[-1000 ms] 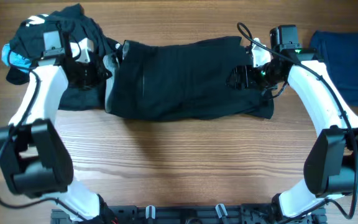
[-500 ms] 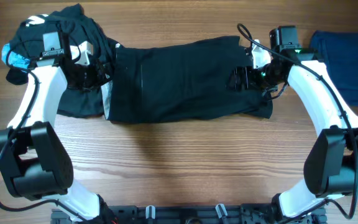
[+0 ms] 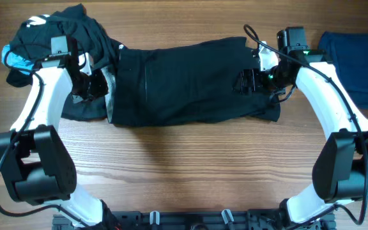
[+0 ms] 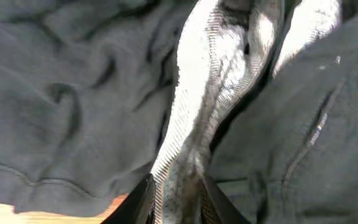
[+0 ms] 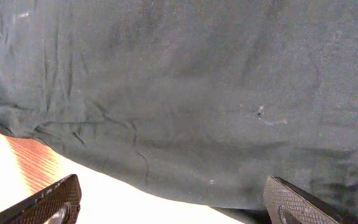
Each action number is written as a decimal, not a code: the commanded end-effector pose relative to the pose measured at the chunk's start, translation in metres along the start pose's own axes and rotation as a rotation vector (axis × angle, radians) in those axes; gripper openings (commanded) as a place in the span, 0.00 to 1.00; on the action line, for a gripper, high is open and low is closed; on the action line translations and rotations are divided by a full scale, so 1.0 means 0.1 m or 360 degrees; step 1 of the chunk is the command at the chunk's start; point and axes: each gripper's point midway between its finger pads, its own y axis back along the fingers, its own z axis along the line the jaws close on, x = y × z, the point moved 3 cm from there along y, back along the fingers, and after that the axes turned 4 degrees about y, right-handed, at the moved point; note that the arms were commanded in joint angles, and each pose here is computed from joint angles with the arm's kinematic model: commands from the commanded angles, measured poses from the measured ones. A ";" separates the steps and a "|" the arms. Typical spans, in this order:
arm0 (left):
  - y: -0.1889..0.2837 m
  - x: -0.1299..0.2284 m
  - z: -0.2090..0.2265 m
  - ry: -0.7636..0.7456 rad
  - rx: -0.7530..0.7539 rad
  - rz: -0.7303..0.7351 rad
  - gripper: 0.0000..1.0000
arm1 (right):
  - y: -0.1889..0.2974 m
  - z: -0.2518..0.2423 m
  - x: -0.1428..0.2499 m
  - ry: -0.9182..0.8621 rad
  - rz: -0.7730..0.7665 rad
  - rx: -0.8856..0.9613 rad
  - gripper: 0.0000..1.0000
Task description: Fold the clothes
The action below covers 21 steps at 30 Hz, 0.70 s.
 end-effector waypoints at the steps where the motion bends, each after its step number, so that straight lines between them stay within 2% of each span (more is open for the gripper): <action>1: -0.08 -0.10 0.05 -0.0015 -0.0062 -0.0059 0.29 | 0.04 0.00 -0.04 0.0010 -0.0024 0.0019 0.95; 5: -0.22 -0.21 0.01 -0.0026 -0.0008 -0.0095 0.33 | 0.04 0.00 -0.04 0.0012 -0.0025 0.0019 0.95; 16: -0.41 -0.28 -0.13 -0.0041 0.0159 -0.0085 0.31 | 0.04 0.00 -0.05 0.0013 -0.0029 0.0020 0.96; 21: -0.43 -0.27 -0.13 -0.0044 0.0162 -0.0078 0.31 | 0.04 0.00 -0.05 0.0013 -0.0031 0.0020 0.96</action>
